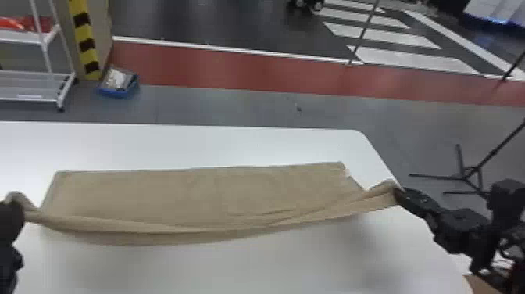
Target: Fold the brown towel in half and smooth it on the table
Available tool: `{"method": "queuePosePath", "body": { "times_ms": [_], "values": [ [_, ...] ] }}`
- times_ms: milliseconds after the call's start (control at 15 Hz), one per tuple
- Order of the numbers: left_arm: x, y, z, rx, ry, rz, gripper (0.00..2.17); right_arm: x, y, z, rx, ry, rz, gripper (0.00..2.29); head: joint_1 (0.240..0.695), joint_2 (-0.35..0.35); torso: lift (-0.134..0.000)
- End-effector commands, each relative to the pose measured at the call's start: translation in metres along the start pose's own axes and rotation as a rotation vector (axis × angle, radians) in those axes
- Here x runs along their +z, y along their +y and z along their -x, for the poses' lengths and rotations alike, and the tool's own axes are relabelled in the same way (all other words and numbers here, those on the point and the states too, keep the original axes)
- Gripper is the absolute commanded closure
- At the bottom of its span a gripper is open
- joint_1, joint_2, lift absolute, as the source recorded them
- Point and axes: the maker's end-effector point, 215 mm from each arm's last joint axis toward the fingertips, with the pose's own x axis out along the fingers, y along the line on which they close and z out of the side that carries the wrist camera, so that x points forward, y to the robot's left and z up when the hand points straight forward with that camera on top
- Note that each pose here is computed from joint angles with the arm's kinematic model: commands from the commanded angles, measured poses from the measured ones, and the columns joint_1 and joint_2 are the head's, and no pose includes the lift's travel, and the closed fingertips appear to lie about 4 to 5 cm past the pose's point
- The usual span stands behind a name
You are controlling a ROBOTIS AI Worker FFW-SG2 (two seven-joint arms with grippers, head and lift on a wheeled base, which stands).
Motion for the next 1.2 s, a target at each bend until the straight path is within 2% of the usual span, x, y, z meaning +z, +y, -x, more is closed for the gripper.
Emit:
{"method": "queuePosePath", "body": {
  "times_ms": [0,133,267,533,667,867,1000,1133],
  "values": [
    [0.008,-0.009,-0.013,-0.014,0.015,-0.008,1.44,0.003,-0.008,-0.011,-0.031,0.044,-0.045,1.38,0.695,-0.272,-0.12],
    [0.019,-0.013,-0.036,-0.011,0.012,-0.009,1.44,-0.003,-0.015,-0.022,-0.061,0.075,-0.079,1.38,0.695,-0.279,-0.12],
    [0.003,-0.013,-0.064,0.006,0.085,-0.033,1.44,-0.02,-0.021,-0.045,-0.076,0.132,-0.11,1.38,0.695,-0.277,-0.12],
    [-0.018,-0.013,-0.1,0.024,0.142,-0.047,1.44,-0.036,-0.017,-0.078,-0.063,0.182,-0.125,1.38,0.695,-0.252,-0.12],
    [-0.02,-0.014,-0.105,0.025,0.149,-0.05,1.44,-0.023,-0.019,-0.086,-0.055,0.156,-0.133,1.38,0.695,-0.236,-0.12],
    [-0.006,-0.02,-0.126,0.025,0.14,-0.05,1.44,0.013,-0.019,-0.112,-0.036,0.125,-0.143,1.38,0.695,-0.227,-0.12],
    [0.001,-0.018,-0.133,0.029,0.134,-0.047,1.44,0.026,-0.016,-0.121,-0.026,0.119,-0.158,1.38,0.695,-0.212,-0.12],
    [-0.001,-0.019,-0.15,0.034,0.153,-0.056,1.44,0.024,-0.012,-0.141,-0.016,0.156,-0.166,1.38,0.695,-0.2,-0.12]
  ]
}}
